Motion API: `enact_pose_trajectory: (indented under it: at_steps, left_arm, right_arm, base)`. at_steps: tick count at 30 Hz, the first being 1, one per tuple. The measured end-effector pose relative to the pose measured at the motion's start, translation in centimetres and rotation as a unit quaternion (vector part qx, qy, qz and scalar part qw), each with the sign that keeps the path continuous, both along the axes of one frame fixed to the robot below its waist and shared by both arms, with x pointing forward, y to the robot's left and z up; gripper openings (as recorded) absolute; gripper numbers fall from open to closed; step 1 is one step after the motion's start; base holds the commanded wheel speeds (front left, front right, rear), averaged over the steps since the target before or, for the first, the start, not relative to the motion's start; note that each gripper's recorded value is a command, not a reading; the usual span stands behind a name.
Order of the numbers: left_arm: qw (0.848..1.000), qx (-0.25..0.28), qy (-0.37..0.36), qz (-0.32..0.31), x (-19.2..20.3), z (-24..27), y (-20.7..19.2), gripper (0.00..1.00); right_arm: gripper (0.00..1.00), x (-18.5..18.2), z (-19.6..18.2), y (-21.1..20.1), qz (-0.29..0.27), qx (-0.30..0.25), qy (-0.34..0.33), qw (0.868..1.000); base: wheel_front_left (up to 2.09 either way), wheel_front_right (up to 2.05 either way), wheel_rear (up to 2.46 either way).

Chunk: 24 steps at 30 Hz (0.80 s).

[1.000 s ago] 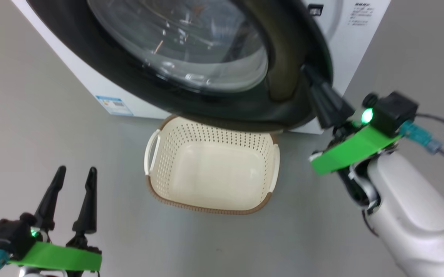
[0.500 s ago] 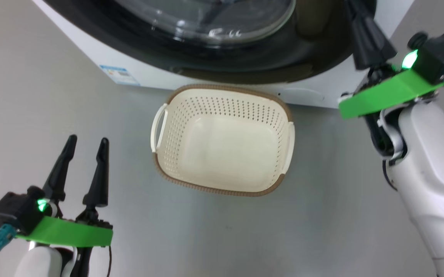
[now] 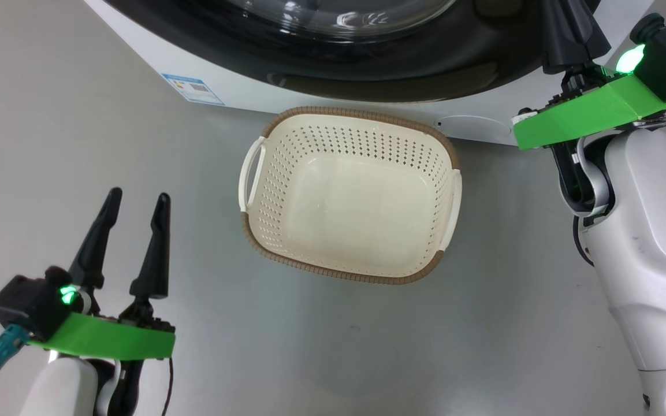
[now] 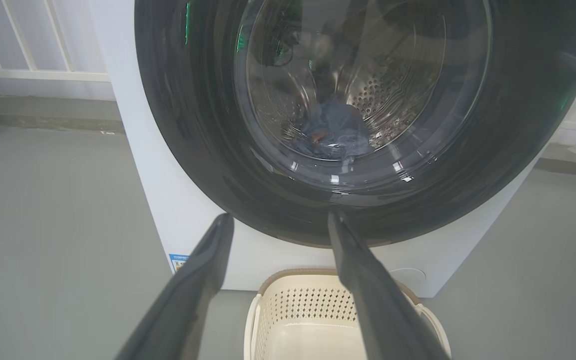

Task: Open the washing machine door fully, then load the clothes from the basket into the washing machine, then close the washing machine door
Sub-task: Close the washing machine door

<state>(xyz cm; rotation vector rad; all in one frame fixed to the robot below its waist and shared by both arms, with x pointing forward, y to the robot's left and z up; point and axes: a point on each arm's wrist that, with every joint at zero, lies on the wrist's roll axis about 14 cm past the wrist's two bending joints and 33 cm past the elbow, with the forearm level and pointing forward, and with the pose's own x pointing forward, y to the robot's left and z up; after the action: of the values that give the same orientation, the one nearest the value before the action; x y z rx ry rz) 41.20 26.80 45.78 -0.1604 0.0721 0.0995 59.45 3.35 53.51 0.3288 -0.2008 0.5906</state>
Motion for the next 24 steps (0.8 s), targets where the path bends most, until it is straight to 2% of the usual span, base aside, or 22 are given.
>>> enact_pose_trajectory:
  at_steps: [9,16,17,19,21,22,23,24]
  left_arm:
    - [1.0,-0.001,-0.007,-0.005,0.5,0.4,-0.2,1.0]
    - [1.0,-0.004,-0.009,-0.005,-0.3,0.8,-0.2,1.0]
    - [1.0,-0.004,-0.008,-0.004,-0.5,0.8,-0.2,1.0]
    - [1.0,-0.003,-0.006,-0.003,-1.1,0.8,0.0,1.0]
    - [1.0,-0.004,-0.005,-0.001,-1.6,0.8,0.1,1.0]
    - [1.0,-0.005,-0.004,0.0,-1.9,0.8,0.2,1.0]
    - [1.0,-0.005,-0.004,0.0,-2.2,0.8,0.2,1.0]
    - [1.0,-0.005,-0.004,0.0,-2.4,0.8,0.2,1.0]
  right_arm:
    - [0.0,-0.4,0.4,0.0,0.001,-0.003,-0.001,1.0]
    - [0.0,-3.1,0.3,0.4,0.018,-0.017,0.007,1.0]
    - [0.07,-3.7,0.0,0.4,0.019,-0.02,0.012,1.0]
    - [0.36,-4.8,-0.6,0.0,0.019,-0.02,0.025,0.999]
    - [0.56,-5.6,-0.8,-0.6,0.013,-0.017,0.035,0.999]
    - [0.76,-6.1,-0.8,-0.9,0.011,-0.018,0.037,0.999]
    - [0.9,-6.5,-0.8,-1.2,0.008,-0.019,0.039,0.999]
    - [1.0,-7.0,-0.9,-1.6,0.005,-0.021,0.04,0.999]
  base:
    - [0.0,0.0,0.0]
    - [0.0,0.0,0.0]
    - [0.0,0.0,0.0]
    - [0.0,0.0,0.0]
    - [0.0,0.0,0.0]
    - [0.0,0.0,0.0]
    - [0.0,0.0,0.0]
    - [0.0,0.0,0.0]
